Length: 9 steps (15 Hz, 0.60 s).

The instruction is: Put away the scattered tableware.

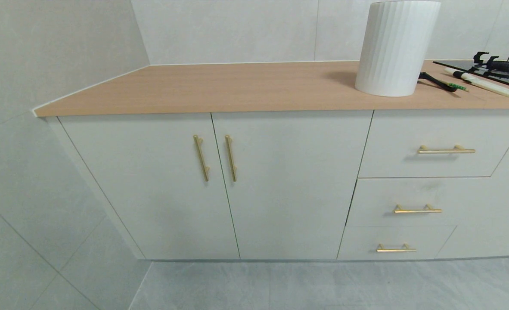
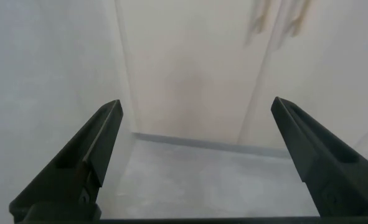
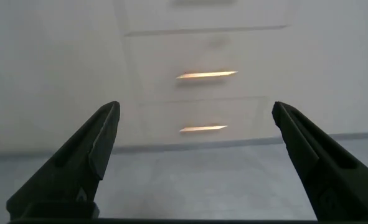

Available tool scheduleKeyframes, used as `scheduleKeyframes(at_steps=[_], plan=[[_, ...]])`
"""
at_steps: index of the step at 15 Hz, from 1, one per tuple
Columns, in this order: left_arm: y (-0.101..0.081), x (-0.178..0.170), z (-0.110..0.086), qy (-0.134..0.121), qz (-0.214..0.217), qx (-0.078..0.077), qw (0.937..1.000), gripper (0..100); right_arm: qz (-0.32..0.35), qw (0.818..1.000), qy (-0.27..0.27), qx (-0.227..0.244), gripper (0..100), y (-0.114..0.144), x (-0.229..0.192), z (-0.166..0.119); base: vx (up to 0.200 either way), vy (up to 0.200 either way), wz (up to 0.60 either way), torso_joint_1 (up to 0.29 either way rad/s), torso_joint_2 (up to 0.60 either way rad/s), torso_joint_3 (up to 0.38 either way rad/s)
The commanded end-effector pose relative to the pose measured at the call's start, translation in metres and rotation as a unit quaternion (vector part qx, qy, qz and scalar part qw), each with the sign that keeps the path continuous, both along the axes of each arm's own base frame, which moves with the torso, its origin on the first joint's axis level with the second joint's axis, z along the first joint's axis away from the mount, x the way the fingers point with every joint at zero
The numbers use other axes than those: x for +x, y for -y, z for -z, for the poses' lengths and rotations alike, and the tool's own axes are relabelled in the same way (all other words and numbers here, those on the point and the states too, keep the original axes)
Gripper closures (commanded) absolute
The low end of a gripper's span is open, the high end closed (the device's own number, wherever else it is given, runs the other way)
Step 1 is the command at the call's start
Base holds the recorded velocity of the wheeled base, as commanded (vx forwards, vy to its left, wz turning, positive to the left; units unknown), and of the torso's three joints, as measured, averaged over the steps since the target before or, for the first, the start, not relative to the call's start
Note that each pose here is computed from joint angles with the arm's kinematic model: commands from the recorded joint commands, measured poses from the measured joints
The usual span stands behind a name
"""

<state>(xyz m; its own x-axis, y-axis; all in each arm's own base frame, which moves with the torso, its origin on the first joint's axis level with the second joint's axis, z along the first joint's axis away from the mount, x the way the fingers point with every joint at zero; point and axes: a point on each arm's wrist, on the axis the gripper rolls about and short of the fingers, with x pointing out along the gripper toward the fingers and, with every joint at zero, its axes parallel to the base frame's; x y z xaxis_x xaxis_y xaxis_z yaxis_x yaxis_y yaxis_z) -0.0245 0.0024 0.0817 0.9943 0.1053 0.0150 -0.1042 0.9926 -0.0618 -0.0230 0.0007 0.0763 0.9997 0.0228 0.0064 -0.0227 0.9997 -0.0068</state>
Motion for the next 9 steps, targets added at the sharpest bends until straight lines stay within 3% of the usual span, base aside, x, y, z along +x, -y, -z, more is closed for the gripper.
scheduleKeyframes(at_steps=[1, 3, 4, 5, 7, 8, 9], plan=[[0.0, 0.0007, 0.002, 0.0, 0.001, -0.002, 1.0, 0, -0.004, 1.0, -0.003, -0.005, 0, -0.0002, 0.0002, 0.0003, 0.0, 0.0, 0.0, 0.0, 0.0, 0.0], [0.0002, 0.0014, 0.004, -0.006, 0.005, 0.023, 0.9997, 0, 0.008, 1.0, -0.003, 0.01, 0, 0.0004, 0.0003, 0.0006, 0.0, 0.0, 0.0, 0.0, 0.0, 0.0], [0.0014, 0.0018, 0.0059, -0.013, 0.032, 0.052, 0.998, 0, 0.01, 1.0, -0.003, 0.011, 0, 0.0004, 0.0003, 0.0004, 0.0, 0.0, 0.0, 0.0, 0.0, 0.0], [0.0017, 0.0018, 0.0057, -0.012, 0.04, 0.051, 0.9978, 0, 0.01, 1.0, -0.003, 0.011, 0, 0.0004, 0.0003, 0.0004, 0.0, 0.0, 0.0, 0.0, 0.0, 0.0], [0.0019, 0.0024, 0.0051, -0.014, 0.045, 0.033, 0.9984, 0, 0.01, 1.0, -0.002, 0.012, 0, 0.0004, 0.0002, 0.0005, 0.0, 0.0, 0.0, 0.0, 0.0, 0.0], [0.0019, 0.0026, 0.0055, -0.016, 0.047, 0.039, 0.998, 0, 0.011, 1.0, -0.002, 0.012, 0, 0.0005, 0.0002, 0.0005, 0.0, 0.0, 0.0, 0.0, 0.0, 0.0], [0.002, 0.0018, 0.0057, -0.012, 0.045, 0.069, 0.9965, 0, 0.01, 1.0, -0.003, 0.012, 0, 0.0004, 0.0003, 0.0004, 0.0, 0.0, 0.0, 0.0, 0.0, 0.0]])
